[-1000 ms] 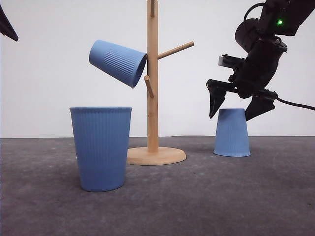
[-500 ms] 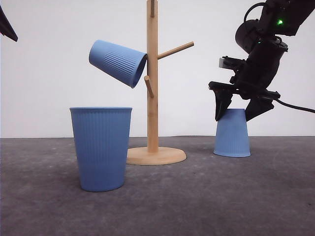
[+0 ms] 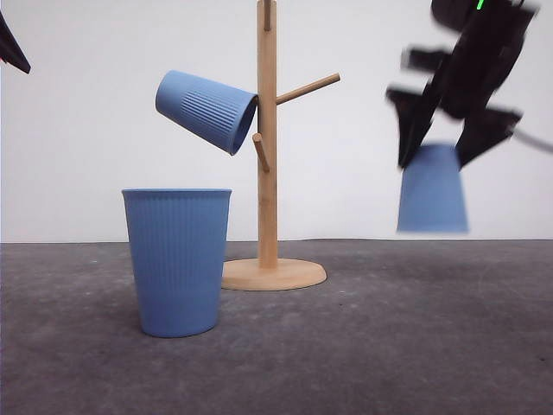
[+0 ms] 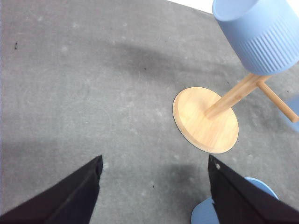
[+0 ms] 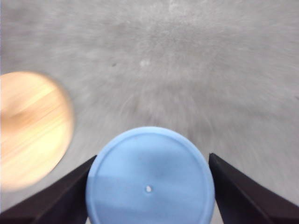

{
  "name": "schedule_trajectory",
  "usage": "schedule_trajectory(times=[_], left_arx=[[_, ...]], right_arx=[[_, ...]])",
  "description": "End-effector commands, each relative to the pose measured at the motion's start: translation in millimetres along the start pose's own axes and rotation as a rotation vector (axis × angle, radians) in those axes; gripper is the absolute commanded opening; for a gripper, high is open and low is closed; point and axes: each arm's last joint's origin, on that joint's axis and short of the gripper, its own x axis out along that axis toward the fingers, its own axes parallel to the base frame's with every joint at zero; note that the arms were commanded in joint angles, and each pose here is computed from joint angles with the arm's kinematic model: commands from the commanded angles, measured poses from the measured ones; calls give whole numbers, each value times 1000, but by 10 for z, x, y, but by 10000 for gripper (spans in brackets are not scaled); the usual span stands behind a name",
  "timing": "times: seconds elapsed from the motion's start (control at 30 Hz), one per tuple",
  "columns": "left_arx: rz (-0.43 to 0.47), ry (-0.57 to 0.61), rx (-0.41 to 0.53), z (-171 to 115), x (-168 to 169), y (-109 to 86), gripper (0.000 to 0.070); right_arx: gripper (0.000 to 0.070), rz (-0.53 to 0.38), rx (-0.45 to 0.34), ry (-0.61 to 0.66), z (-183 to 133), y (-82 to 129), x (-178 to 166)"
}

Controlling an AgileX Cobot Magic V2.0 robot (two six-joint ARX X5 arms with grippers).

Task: Place three cups

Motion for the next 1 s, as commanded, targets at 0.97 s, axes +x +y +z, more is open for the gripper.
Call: schedule_trajectory(times=[0.97], left_arx=[[-3, -21, 9, 50, -7, -16, 423]], right_arx=[[387, 560, 309, -689, -326, -38, -1060]])
